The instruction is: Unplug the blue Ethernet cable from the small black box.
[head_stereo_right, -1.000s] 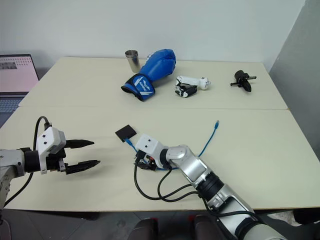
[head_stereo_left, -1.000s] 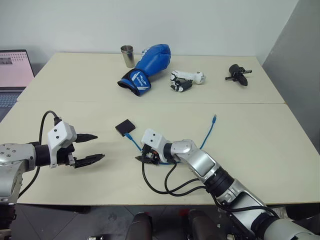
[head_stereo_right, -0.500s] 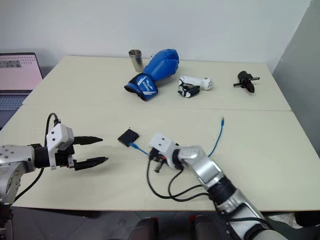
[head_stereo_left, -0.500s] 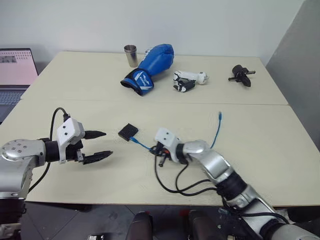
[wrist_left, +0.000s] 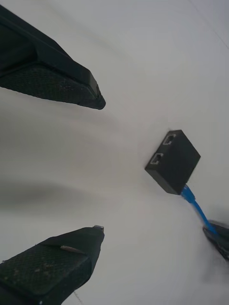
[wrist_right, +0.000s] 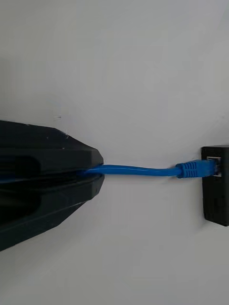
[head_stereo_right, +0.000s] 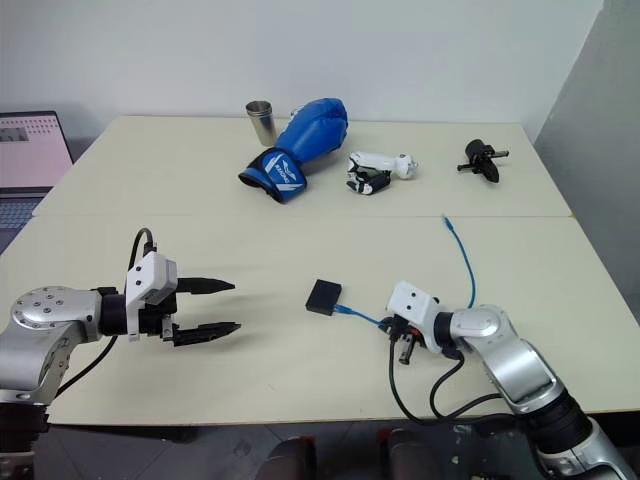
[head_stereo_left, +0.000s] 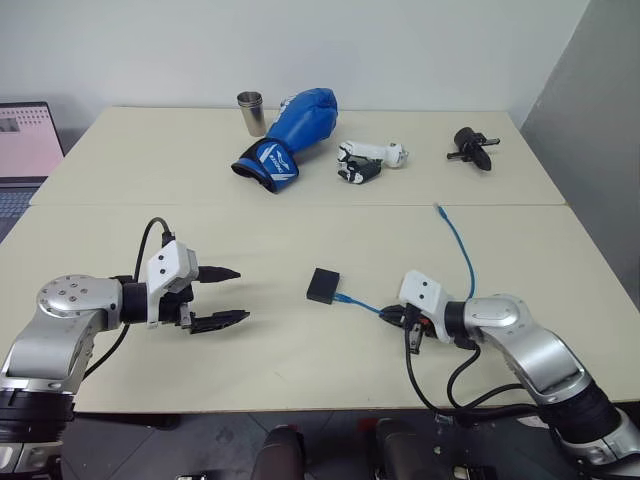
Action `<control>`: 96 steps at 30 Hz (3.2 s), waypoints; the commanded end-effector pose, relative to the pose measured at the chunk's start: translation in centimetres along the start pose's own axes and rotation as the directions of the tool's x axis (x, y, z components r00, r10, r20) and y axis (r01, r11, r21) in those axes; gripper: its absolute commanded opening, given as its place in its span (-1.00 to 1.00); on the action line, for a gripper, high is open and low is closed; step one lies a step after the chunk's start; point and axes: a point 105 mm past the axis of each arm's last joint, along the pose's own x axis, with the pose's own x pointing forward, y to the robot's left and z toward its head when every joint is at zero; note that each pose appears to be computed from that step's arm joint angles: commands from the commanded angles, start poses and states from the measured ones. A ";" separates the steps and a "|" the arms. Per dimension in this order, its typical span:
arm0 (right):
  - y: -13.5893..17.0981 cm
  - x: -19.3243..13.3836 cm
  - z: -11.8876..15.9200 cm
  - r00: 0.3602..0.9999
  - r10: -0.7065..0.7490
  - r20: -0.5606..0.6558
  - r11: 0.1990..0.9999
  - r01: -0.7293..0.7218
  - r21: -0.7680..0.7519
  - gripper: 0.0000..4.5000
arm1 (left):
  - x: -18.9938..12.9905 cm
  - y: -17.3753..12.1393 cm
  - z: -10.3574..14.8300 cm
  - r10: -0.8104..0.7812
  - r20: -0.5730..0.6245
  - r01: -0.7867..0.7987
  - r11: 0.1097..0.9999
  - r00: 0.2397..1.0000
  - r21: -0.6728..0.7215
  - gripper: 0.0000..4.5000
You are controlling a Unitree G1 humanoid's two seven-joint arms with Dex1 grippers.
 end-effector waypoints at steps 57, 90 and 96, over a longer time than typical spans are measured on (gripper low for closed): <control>-0.8 1.0 12.7 0.897 0.059 0.437 0.585 0.324 -0.744 -0.95 | 2.9 0.4 7.1 -0.053 0.437 0.297 0.806 0.898 -0.512 0.86; 1.2 0.0 12.6 0.906 0.166 0.390 0.611 0.216 -0.762 -0.18 | 4.1 0.1 7.4 -0.171 0.426 0.367 0.821 0.888 -0.438 -0.65; 1.0 -1.8 12.9 0.885 0.177 0.430 0.845 0.088 -0.527 -0.17 | 4.1 0.1 7.5 -0.226 0.398 0.378 0.852 0.889 -0.362 -0.65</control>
